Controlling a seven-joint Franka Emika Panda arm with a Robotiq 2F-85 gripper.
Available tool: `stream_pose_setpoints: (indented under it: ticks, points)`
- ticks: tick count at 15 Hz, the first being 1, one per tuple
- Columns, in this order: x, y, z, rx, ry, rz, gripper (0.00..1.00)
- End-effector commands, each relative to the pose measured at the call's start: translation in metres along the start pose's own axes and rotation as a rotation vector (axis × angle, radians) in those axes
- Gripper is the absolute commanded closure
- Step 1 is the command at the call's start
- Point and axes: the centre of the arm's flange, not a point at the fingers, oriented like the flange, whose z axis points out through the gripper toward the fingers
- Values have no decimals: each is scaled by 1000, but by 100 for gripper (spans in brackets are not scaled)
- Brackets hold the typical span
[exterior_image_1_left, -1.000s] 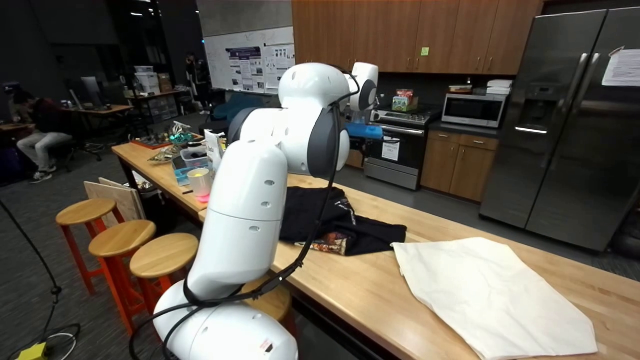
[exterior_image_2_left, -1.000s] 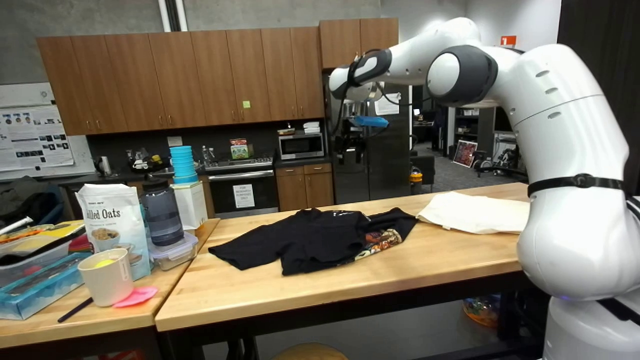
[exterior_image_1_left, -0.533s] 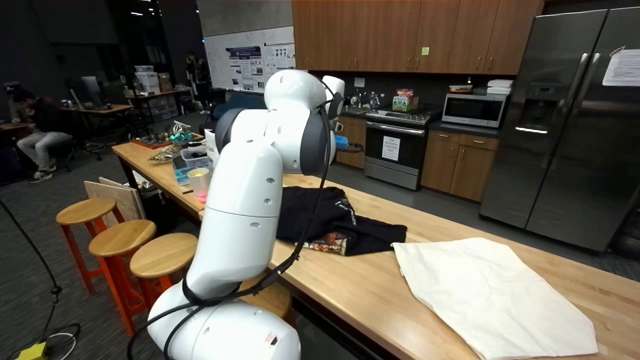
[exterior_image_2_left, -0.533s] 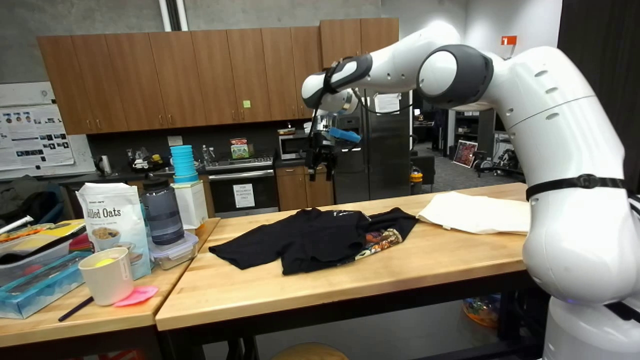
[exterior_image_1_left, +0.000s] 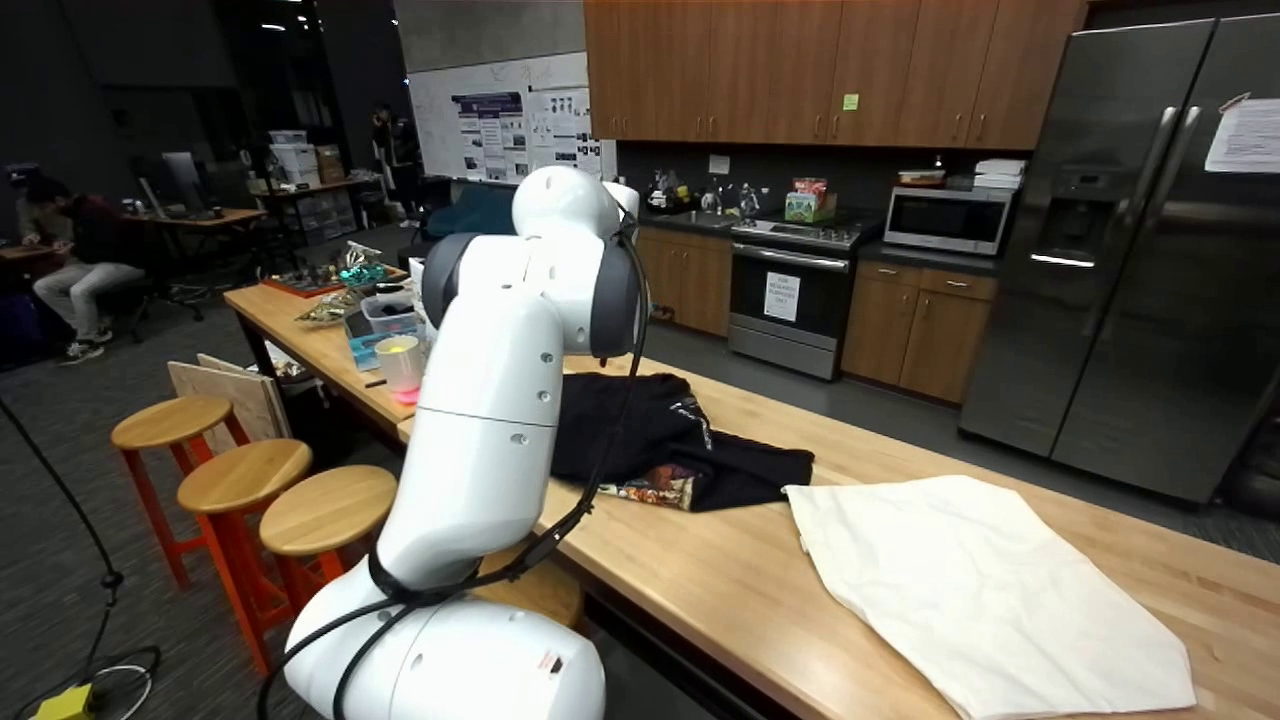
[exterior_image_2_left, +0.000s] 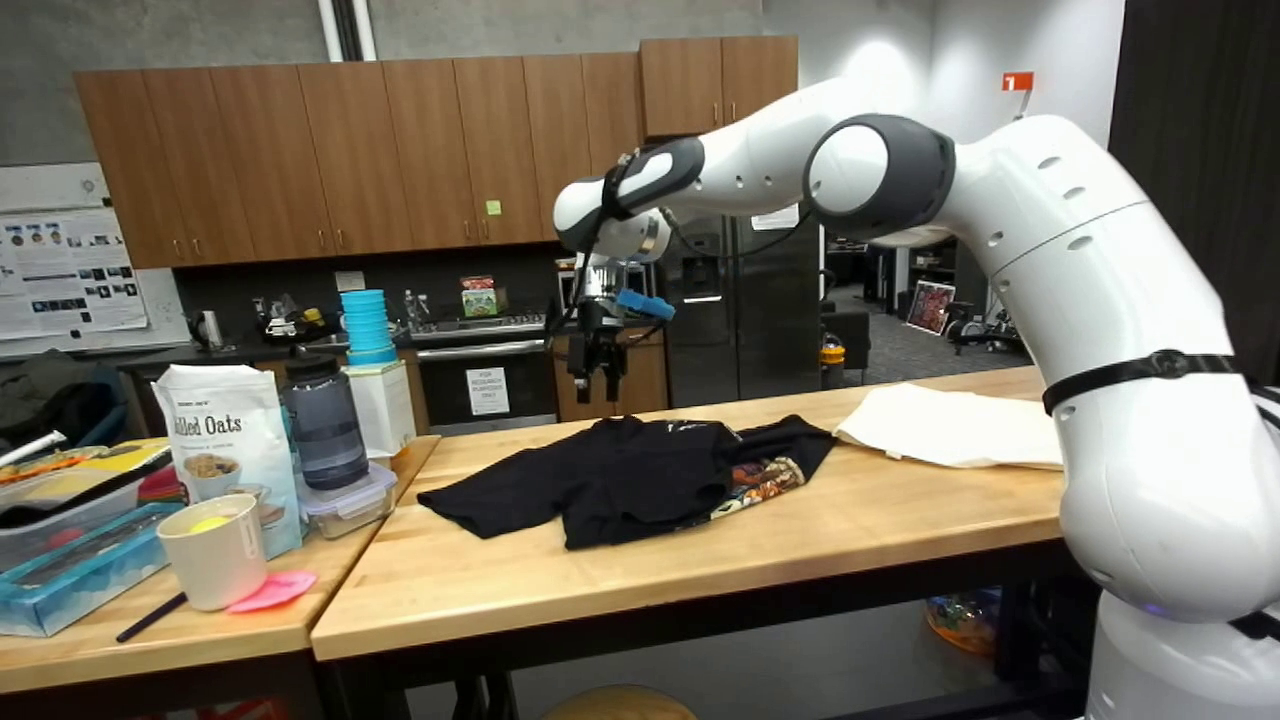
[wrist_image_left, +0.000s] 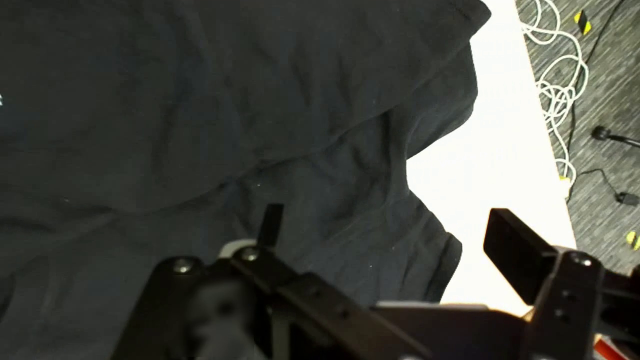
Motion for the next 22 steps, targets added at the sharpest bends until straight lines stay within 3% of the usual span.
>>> stream_pose_setpoints:
  ticks: [1, 8, 15, 22]
  points:
    - [30, -10, 19, -54, -46, -100, 0]
    - [67, -27, 51, -272, -137, -199, 0]
    - [92, -29, 85, -347, -134, -159, 0]
    - [136, -49, 108, -326, -11, -64, 0]
